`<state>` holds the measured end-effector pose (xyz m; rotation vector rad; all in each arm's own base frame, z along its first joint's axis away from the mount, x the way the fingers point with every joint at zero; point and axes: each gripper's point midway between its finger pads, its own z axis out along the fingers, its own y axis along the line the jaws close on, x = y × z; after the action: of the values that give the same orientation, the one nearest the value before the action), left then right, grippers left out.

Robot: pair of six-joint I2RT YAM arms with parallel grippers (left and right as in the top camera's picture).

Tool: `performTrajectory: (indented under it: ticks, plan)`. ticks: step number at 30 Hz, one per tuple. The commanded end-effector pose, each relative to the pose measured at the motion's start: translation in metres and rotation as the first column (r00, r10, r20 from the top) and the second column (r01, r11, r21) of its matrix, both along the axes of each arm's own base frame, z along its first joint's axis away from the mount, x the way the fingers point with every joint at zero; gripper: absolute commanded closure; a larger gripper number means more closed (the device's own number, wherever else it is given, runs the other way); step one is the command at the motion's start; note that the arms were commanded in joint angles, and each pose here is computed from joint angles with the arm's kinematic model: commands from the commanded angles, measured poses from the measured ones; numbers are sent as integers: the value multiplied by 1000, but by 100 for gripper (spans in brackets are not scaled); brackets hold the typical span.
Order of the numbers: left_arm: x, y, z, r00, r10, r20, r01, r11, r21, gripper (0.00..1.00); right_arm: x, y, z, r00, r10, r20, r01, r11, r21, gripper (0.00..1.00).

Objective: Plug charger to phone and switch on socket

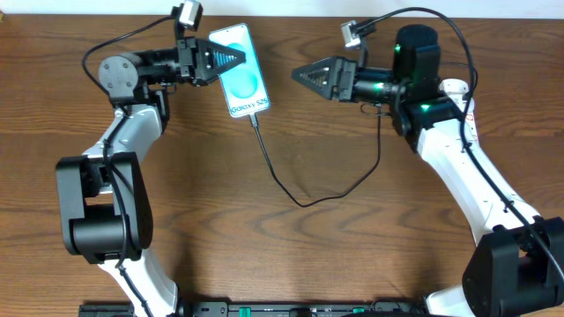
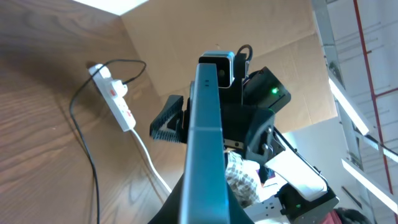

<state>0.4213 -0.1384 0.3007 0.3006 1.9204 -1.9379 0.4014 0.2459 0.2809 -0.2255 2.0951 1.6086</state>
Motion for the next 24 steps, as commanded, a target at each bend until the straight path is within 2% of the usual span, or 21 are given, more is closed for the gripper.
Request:
performTrajectory:
  ticks: [1,4,12,19,24]
  plan:
    - [4,12,4,999,27,35,-27,1000,4,93,6,-13,10,998,-20,57,21,1000,-13,1]
    - [11,19,-5,999,43,-7,-43,999,1,93,8,-19,6,998,-31,46,32,999,-22,1]
    - [34,25,-48,972,57,-228,-63,998,-19,93,7,-20,4,999,-31,41,33,999,-30,1]
    - [59,32,-67,884,141,-446,-183,982,-53,93,7,-20,3,999,-31,35,32,999,-31,1]
    - [67,34,-82,863,183,-471,-224,974,-31,93,6,-20,3,999,-27,34,28,999,-30,1]
